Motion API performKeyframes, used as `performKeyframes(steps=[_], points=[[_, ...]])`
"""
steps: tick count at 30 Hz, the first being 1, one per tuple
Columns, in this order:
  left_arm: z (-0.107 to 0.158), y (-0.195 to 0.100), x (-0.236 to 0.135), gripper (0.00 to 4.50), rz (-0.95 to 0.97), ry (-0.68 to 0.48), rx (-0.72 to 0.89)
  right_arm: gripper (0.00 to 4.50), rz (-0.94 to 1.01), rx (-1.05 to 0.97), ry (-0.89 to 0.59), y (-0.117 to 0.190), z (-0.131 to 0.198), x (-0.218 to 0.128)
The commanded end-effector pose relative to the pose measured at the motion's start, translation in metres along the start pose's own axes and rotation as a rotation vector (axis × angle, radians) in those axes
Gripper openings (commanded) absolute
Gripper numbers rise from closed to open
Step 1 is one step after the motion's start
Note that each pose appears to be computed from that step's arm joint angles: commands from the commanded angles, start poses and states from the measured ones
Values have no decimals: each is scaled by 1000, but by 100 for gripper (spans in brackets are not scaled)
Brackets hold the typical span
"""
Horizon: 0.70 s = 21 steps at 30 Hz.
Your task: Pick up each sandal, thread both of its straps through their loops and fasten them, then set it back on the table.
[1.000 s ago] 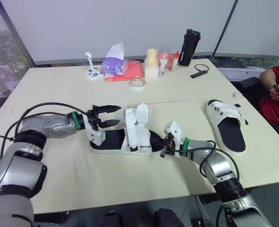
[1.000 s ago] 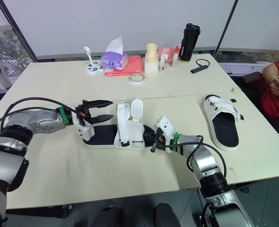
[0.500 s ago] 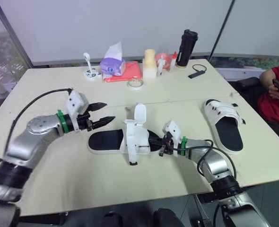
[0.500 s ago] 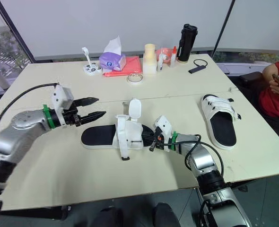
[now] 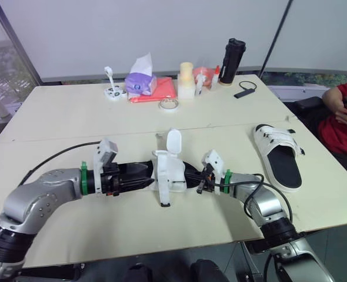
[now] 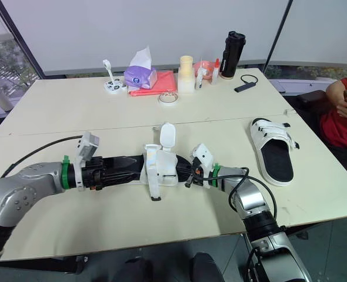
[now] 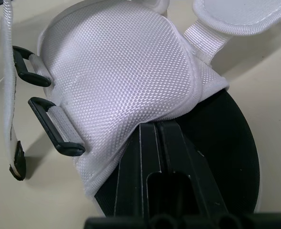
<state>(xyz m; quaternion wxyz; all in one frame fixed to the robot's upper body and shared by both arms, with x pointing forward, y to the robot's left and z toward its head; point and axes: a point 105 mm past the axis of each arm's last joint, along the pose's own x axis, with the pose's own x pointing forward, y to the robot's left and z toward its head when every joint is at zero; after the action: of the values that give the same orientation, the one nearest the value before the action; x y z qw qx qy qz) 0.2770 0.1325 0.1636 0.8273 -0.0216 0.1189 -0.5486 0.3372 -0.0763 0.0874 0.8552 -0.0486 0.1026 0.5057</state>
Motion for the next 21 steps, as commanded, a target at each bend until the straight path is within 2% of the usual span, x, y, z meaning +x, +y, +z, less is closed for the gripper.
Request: performKeyframes(steps=[1, 8, 21], points=[[5, -4, 7, 327, -21, -7, 54, 0, -19, 28, 53, -1, -14, 3], [-6, -14, 30, 327, -137, 36, 34, 0, -25, 30, 49, -1, -13, 3], [-28, -8, 37, 327, -166, 108, 26, 0, -45, 39, 41, -2, -14, 3]])
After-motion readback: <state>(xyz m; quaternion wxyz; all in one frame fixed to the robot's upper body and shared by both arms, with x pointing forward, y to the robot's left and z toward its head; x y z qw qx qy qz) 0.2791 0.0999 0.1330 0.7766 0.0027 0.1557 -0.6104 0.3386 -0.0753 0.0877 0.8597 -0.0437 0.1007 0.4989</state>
